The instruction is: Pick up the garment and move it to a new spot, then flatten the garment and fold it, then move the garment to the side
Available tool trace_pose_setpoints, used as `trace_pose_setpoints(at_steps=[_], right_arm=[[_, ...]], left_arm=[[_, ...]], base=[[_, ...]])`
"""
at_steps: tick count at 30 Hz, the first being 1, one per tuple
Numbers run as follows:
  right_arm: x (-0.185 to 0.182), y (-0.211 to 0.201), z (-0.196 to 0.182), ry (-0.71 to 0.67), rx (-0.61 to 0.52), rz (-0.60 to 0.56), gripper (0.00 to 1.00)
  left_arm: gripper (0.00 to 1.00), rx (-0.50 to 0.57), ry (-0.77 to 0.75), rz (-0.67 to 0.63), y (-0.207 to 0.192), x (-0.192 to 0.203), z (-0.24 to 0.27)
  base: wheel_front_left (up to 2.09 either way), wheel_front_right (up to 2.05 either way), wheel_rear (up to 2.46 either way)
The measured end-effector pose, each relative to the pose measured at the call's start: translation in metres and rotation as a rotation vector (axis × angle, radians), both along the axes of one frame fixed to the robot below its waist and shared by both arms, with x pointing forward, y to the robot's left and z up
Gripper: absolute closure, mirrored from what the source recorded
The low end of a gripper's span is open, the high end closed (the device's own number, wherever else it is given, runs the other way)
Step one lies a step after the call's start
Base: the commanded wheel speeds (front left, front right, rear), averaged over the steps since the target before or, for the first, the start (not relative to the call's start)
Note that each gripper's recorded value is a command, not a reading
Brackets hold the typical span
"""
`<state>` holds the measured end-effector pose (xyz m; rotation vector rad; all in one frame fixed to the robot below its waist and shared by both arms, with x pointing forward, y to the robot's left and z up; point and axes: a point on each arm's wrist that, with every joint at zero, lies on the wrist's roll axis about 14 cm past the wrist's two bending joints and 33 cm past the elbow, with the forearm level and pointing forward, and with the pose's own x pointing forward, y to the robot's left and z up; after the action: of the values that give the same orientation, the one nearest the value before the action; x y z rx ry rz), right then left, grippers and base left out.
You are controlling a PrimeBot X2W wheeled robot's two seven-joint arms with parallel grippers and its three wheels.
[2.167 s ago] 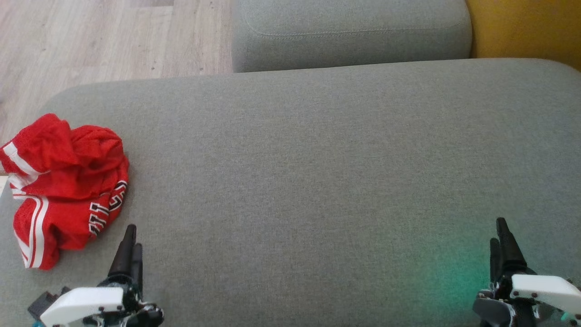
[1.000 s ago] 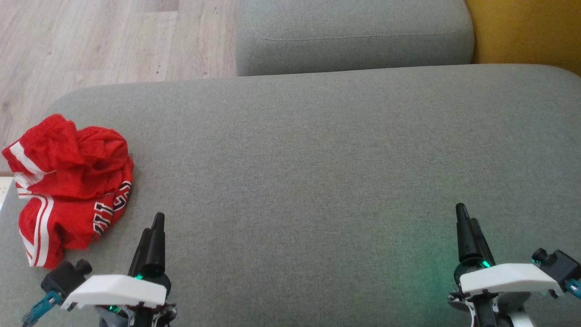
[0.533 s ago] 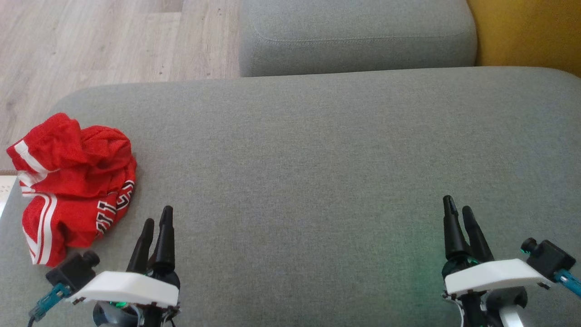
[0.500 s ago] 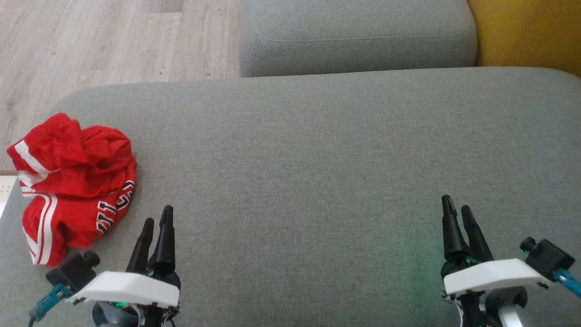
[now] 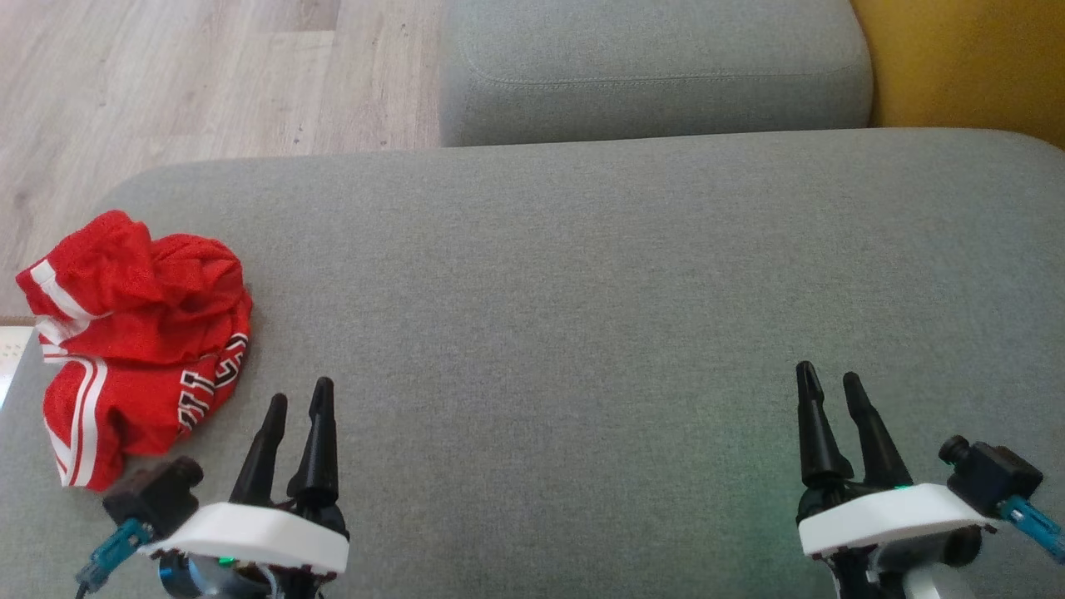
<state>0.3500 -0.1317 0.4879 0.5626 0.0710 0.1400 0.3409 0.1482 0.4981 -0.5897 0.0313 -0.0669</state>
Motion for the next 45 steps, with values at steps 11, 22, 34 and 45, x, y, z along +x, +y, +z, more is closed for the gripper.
trace_pose_setpoints(at_steps=[11, 22, 34, 45], right_arm=[[-0.001, -0.002, 0.013, -0.068, -0.091, -0.006, 0.0], [-0.003, 0.002, 0.021, -0.124, -0.208, 0.013, 0.0], [-0.003, -0.004, 0.021, -0.161, -0.347, 0.005, 0.0], [-0.004, -0.001, 0.015, -0.176, -0.457, 0.027, 0.0]], left_arm=[[0.0, 0.116, -0.056, -0.008, -0.003, -0.001, 0.01], [0.0, 0.233, -0.118, -0.023, -0.008, -0.003, 0.021], [0.0, 0.372, -0.164, -0.031, -0.013, -0.008, 0.025], [0.0, 0.47, -0.188, -0.037, -0.015, -0.009, 0.024]], base=[[0.0, 0.0, 0.0], [0.0, 0.0, 0.0], [0.0, 0.0, 0.0], [0.0, 0.0, 0.0]])
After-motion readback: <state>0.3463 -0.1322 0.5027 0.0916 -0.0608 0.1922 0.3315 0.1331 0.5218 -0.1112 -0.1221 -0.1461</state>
